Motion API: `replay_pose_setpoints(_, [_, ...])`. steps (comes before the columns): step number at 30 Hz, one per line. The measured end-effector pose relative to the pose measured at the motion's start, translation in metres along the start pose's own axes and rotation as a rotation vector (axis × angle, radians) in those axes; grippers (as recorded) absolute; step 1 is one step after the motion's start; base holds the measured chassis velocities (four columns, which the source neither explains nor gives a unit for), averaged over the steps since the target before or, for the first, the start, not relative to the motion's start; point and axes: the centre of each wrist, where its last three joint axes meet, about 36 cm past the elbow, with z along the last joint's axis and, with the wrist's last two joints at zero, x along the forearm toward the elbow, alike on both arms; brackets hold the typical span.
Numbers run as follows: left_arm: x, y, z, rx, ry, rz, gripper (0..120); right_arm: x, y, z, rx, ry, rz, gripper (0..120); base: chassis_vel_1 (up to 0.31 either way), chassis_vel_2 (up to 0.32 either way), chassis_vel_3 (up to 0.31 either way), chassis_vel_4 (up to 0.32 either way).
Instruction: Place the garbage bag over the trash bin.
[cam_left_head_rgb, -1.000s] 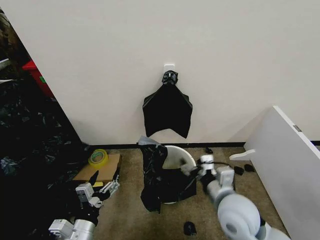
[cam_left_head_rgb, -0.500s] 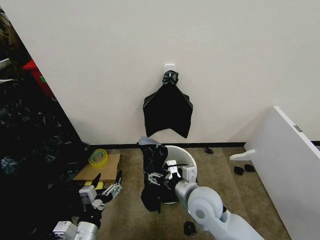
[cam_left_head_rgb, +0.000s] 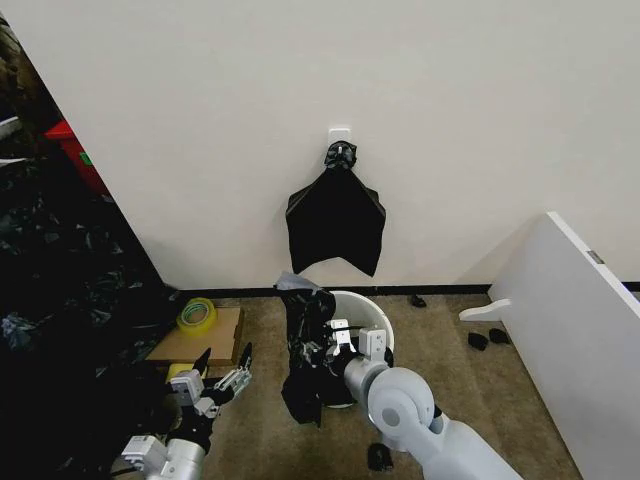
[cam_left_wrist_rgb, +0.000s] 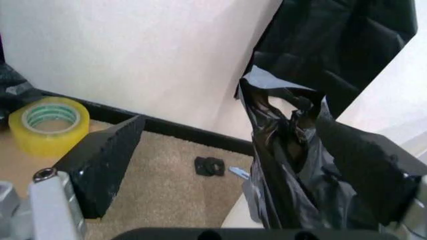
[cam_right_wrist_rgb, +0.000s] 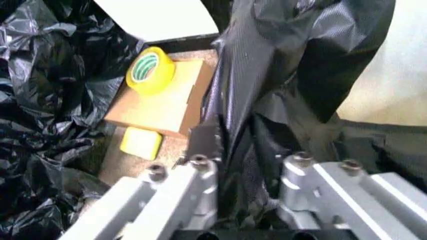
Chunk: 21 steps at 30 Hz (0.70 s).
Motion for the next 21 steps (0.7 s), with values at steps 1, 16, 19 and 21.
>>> replay_pose_setpoints(1, [-0.001,0.0,0.0,0.001,0.003,-0.001,100,0.001,-0.001,-0.001,0.001,-0.001,0.001,14,0.0,0.0,0.0,0.0])
replay_pose_setpoints(16, [-0.057,-0.002,-0.019,-0.036,0.143,0.008,100,0.024,-0.031,0.003,0.094,-0.05,0.086,0,0.0,0.0,0.0,0.0])
replay_pose_setpoints(19, [-0.073,-0.013,-0.024,0.002,0.178,0.041,99,0.024,-0.031,0.004,0.098,-0.051,0.088,0,0.0,0.0,0.0,0.0])
replay_pose_setpoints(21, [-0.079,-0.019,-0.024,0.017,0.199,0.059,99,0.024,-0.031,0.004,0.099,-0.051,0.089,0,0.0,0.0,0.0,0.0])
